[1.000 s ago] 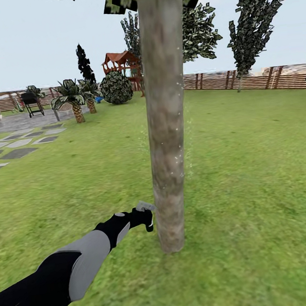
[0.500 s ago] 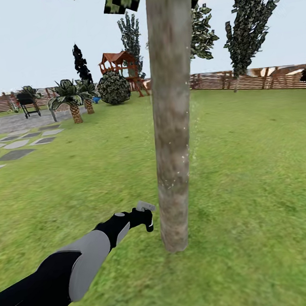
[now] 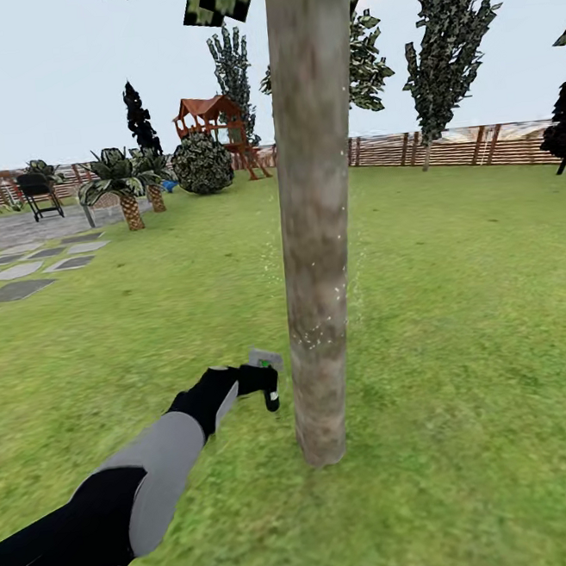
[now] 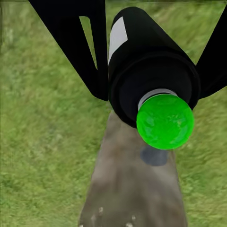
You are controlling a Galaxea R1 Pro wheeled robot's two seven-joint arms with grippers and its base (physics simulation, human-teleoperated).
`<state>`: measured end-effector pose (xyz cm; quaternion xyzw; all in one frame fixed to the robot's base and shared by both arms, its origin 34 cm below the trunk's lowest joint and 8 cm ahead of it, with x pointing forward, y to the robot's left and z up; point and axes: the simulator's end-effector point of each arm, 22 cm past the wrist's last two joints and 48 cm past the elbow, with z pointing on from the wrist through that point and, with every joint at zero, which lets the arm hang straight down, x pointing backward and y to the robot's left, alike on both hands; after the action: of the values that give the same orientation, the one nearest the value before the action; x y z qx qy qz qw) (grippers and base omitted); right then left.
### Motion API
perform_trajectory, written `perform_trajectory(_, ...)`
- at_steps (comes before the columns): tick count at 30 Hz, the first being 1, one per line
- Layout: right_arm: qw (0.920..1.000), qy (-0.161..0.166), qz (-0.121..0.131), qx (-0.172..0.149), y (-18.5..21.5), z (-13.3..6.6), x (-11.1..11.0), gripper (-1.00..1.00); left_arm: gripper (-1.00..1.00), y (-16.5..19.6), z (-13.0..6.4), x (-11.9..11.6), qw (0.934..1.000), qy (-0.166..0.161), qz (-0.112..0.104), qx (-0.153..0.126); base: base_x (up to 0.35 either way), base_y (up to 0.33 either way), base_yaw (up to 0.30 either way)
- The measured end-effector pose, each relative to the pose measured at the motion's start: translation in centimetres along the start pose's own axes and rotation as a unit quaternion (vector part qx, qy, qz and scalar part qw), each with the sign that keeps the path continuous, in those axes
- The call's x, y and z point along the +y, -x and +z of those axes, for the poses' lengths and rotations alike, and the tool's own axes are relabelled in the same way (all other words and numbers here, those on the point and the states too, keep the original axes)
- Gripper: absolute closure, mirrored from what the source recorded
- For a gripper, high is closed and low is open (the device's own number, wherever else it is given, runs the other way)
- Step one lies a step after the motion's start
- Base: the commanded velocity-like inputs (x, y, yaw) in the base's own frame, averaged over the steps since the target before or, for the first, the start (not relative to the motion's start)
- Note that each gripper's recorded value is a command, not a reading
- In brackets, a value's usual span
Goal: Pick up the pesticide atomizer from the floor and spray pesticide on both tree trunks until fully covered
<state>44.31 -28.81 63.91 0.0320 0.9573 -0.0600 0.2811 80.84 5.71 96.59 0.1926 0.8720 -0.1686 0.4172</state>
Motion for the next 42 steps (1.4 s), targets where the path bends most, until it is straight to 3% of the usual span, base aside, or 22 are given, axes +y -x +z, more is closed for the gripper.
perform_trajectory(2,1.0000,-0.002,0.001,0.000,0.0,0.0,-0.2,-1.00,1.00,2.6,-0.9,0.7,0.9999,0.010,-0.001,-0.009,0.000,0.000,0.000)
perform_trajectory(5,1.0000,-0.003,0.001,0.000,0.0,0.0,-0.3,-1.00,1.00,5.4,-2.6,1.2,0.9998,0.017,-0.012,-0.001,0.000,0.000,0.000)
perform_trajectory(8,1.0000,-0.003,0.000,0.000,0.0,0.0,-0.3,-1.00,1.00,8.7,-5.1,-0.2,0.9995,-0.016,-0.026,0.003,0.000,0.000,0.000)
perform_trajectory(11,1.0000,-0.002,-0.001,0.000,0.0,0.0,-0.2,-1.00,1.00,10.2,-7.2,-0.4,0.9985,-0.018,-0.045,0.023,0.000,0.000,0.000)
perform_trajectory(15,1.0000,-0.001,-0.001,0.001,0.0,0.0,-0.2,-1.00,1.00,13.8,-9.3,-0.5,0.9983,-0.017,-0.050,0.024,0.000,0.000,0.000)
perform_trajectory(16,1.0000,-0.001,-0.001,0.001,0.0,0.0,-0.2,-1.00,1.00,16.2,-10.3,-2.1,0.9974,-0.052,-0.048,0.012,0.000,0.000,0.000)
perform_trajectory(18,1.0000,0.000,-0.001,0.001,0.0,0.0,-0.2,-1.00,1.00,19.3,-11.8,-3.5,0.9961,-0.081,-0.035,-0.007,0.000,0.000,0.000)
perform_trajectory(26,1.0000,0.000,-0.001,0.001,0.0,0.0,-0.2,-1.00,1.00,28.5,-16.5,-4.7,0.9944,-0.086,0.005,-0.062,-0.004,0.000,0.000)
perform_trajectory(40,1.0000,0.000,-0.002,0.001,0.0,0.0,-0.2,-1.00,1.00,31.3,-18.7,-5.4,0.9914,-0.089,0.024,-0.093,-0.106,0.008,0.000)
perform_trajectory(42,1.0000,0.000,-0.002,0.000,0.0,0.0,-0.2,-1.00,1.00,33.8,-20.3,-5.8,0.9900,-0.087,0.034,-0.106,-0.002,0.000,0.000)
